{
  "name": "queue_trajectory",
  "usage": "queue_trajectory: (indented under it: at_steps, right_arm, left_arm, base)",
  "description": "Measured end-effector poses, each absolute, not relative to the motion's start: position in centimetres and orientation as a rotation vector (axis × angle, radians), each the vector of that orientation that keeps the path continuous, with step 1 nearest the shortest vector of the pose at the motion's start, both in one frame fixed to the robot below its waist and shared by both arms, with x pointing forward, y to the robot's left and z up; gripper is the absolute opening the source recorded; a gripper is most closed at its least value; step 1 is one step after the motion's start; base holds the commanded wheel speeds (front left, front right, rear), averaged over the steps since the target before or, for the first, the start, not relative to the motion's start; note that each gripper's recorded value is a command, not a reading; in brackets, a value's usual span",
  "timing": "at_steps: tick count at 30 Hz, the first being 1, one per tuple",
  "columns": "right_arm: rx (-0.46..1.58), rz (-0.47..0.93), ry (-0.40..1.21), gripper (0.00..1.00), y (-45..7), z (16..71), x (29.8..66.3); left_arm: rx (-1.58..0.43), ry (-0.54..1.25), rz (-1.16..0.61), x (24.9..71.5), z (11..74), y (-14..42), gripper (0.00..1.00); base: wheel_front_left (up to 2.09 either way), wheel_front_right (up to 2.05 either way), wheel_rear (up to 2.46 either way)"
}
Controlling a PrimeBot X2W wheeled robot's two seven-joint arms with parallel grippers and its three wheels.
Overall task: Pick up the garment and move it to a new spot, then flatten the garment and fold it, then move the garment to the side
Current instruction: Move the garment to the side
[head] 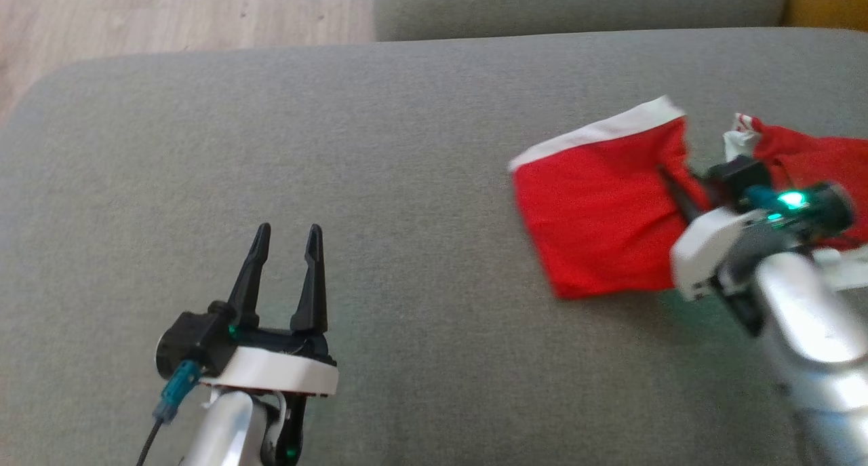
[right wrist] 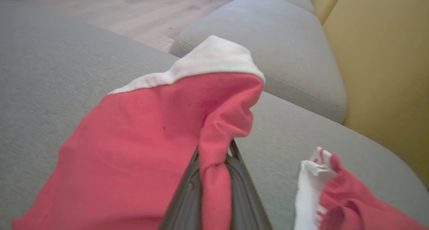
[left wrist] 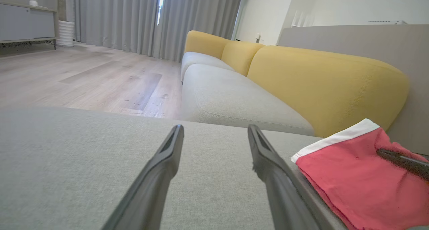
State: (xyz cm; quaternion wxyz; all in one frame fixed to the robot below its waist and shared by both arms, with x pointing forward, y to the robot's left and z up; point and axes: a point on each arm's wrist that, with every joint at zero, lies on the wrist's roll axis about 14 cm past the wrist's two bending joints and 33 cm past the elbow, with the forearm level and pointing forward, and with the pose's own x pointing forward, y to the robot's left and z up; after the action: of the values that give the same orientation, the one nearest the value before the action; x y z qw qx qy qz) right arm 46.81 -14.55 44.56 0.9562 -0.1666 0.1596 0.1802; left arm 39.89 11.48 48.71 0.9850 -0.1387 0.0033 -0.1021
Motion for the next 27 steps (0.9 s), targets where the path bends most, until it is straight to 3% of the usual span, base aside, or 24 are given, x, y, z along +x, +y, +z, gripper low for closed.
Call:
queue_trajectory:
  at_steps: [6,15,27]
  right_arm:
    - [-0.422,0.258,0.367,0.0,-22.2,46.4,46.9]
    - [-0.468,0.133,0.49,0.0,-29.6,45.6,47.3]
    - [-0.556,0.008,0.697,0.0,-36.5,41.1,47.3]
  left_arm:
    - [-0.285,0.009,-0.235,40.4,48.6,10.4,1.0]
    - [-0.291,0.05,-0.237,41.8,47.0,10.2,1.0]
    - [-0.285,0.097,-0.226,43.9,44.5,10.8,1.0]
  base:
    - [0.0,0.0,0.0]
    - [0.0,0.0,0.0]
    - [0.0,0.0,0.0]
